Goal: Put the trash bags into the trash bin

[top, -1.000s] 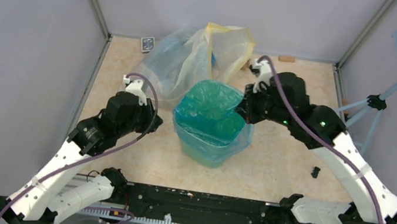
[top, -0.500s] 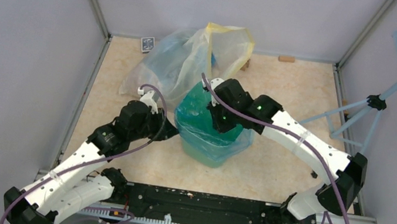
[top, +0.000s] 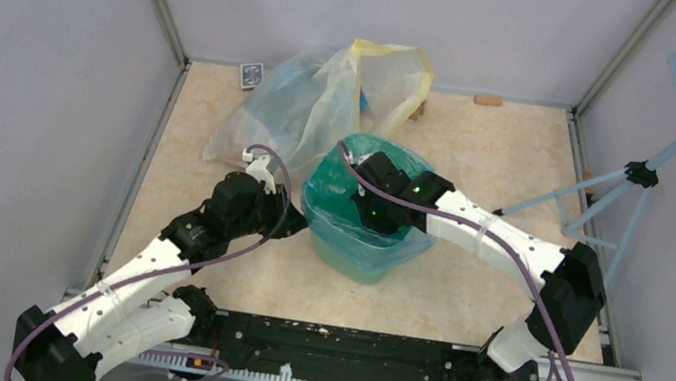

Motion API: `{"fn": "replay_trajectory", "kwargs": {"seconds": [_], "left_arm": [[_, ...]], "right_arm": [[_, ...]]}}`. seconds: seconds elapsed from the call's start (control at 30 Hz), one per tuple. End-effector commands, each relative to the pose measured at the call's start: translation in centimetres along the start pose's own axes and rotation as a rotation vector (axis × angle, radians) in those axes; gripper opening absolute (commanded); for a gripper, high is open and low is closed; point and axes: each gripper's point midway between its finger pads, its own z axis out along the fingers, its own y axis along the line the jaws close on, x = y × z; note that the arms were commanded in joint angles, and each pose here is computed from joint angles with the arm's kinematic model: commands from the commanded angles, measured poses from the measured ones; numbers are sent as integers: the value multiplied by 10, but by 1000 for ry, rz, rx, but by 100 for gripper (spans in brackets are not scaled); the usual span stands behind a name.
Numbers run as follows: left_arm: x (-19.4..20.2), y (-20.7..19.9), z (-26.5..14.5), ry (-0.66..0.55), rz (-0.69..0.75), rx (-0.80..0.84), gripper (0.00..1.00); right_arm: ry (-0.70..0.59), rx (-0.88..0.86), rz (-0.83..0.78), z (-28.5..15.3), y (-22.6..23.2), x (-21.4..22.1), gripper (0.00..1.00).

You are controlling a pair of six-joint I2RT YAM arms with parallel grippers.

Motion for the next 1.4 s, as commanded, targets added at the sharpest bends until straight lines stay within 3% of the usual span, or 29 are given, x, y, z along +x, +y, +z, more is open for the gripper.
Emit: {"fn": "replay_trajectory", "kwargs": {"seconds": [0.0,0.57,1.23,1.37], "left_arm": [[-12,-6,7,-45,49,35,24],[-12,-10,16,-25,105,65,22],[-19,-14,16,-36,121,65,22],[-23,-12,11,-55,121,46,22]], "right_arm": [[-11,-2,70,18,-2,-1,0],[106,21,126,92,-21,26,0],[185,-2,195,138,-35,48,0],[159,-7,193,129,-34,41,0]]}}
